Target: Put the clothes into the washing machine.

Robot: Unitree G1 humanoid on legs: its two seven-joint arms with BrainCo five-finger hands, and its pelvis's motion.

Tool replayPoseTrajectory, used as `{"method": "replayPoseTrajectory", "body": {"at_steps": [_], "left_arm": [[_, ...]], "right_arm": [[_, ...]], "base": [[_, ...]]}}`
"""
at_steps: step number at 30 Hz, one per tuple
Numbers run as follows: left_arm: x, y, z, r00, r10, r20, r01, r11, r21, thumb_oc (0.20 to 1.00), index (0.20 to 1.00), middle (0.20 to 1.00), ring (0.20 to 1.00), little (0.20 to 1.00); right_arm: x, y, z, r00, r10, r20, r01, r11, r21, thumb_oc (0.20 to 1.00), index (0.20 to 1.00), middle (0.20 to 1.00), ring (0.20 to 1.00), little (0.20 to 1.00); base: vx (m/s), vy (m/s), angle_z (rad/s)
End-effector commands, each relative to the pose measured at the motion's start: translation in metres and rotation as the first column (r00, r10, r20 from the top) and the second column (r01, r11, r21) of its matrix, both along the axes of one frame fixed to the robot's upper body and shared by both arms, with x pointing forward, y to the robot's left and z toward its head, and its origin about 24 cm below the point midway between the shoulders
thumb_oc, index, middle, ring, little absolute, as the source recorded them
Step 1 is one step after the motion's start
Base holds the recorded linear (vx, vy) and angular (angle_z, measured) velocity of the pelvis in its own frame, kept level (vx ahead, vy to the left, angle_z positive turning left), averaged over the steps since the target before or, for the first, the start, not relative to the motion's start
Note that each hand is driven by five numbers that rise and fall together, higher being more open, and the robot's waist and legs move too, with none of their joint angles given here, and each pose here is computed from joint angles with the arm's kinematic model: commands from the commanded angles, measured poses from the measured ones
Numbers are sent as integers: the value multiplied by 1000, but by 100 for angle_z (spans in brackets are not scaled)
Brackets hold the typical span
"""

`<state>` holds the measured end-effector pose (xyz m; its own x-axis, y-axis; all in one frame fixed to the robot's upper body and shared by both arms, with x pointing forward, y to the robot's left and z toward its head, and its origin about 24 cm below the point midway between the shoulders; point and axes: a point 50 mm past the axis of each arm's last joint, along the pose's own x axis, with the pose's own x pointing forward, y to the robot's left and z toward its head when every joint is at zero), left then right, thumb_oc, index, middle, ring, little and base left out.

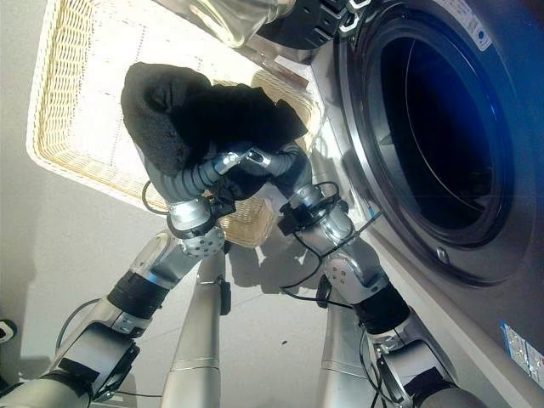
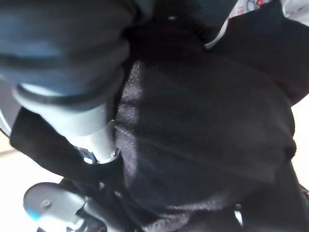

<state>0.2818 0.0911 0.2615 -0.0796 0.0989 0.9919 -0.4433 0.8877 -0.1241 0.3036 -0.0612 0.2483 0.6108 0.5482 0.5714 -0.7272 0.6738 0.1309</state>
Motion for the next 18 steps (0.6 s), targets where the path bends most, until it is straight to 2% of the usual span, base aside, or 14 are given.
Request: {"method": "replayPoseTrajectory", "body": {"at_steps": [1, 10, 18], "left_arm": [[-24, -4, 37, 977, -17, 211, 27, 999, -47, 1000, 1000, 1000, 1000, 1000], [-10, 12, 33, 993, 50, 109, -44, 997, -58, 1000, 1000, 1000, 1000, 1000], [-4, 16, 31, 997, 55, 46, -52, 997, -51, 1000, 1000, 1000, 1000, 1000]], "right_arm": [[-23, 13, 16, 988, 126, 84, -134, 987, 92, 200, 200, 200, 200, 200], [-19, -15, 25, 990, 43, 137, -73, 972, 223, 200, 200, 200, 200, 200], [-21, -30, 29, 987, 21, 161, -69, 952, 299, 200, 200, 200, 200, 200]], "base": [[0, 0, 0], [0, 0, 0], [0, 0, 0]]}}
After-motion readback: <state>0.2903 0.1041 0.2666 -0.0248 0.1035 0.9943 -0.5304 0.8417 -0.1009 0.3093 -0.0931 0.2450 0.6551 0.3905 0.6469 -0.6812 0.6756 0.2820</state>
